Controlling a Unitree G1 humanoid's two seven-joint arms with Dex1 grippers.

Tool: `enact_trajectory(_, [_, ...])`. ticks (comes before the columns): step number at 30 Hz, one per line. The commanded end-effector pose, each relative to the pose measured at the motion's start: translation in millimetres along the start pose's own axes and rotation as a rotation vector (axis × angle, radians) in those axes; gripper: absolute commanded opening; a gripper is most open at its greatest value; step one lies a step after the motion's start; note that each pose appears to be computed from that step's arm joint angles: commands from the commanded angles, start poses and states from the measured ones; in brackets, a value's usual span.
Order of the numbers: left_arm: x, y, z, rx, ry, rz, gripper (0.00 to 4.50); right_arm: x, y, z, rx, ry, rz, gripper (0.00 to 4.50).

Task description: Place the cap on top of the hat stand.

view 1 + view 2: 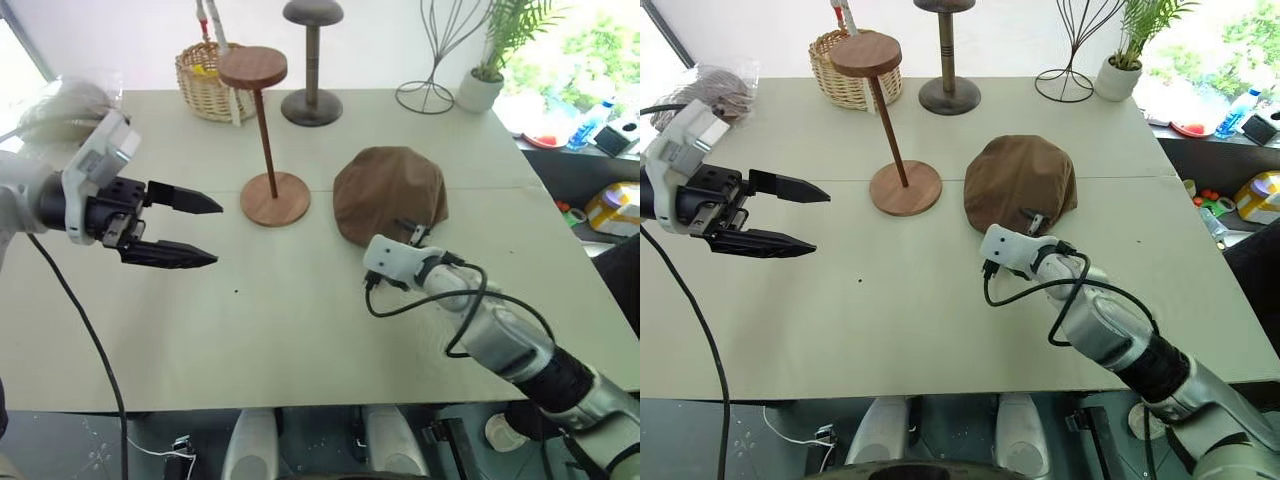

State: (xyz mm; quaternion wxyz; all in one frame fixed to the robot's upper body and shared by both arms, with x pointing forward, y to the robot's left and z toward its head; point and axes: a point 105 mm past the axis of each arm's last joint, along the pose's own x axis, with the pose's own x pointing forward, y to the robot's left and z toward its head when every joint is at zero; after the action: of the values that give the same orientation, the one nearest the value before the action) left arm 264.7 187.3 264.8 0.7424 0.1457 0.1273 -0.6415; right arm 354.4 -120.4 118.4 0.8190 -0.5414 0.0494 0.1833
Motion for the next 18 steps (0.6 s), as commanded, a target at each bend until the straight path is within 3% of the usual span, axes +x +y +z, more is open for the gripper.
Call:
enact_trajectory(1, [-4, 0, 12, 0.045, -0.01, 0.017, 4.45, 12, 1, -15, -0.037, 0.055, -0.039, 4.5])
enact_trajectory(9, [-4, 2, 17, 0.052, -0.026, 0.027, 4.45, 33, -15, -38, -0.135, 0.138, -0.139, 4.5])
enact_trajectory(12, [-4, 2, 17, 0.053, -0.031, 0.031, 4.5, 33, -18, -45, -0.136, 0.145, -0.139, 3.68])
enact_trajectory(16, [-3, 3, 18, 0.051, -0.043, 0.035, 4.5, 32, -14, -47, -0.129, 0.14, -0.127, 1.63])
enact_trajectory(18, [-3, 3, 17, 0.05, -0.046, 0.038, 4.5, 32, -9, -46, -0.111, 0.136, -0.104, 0.85])
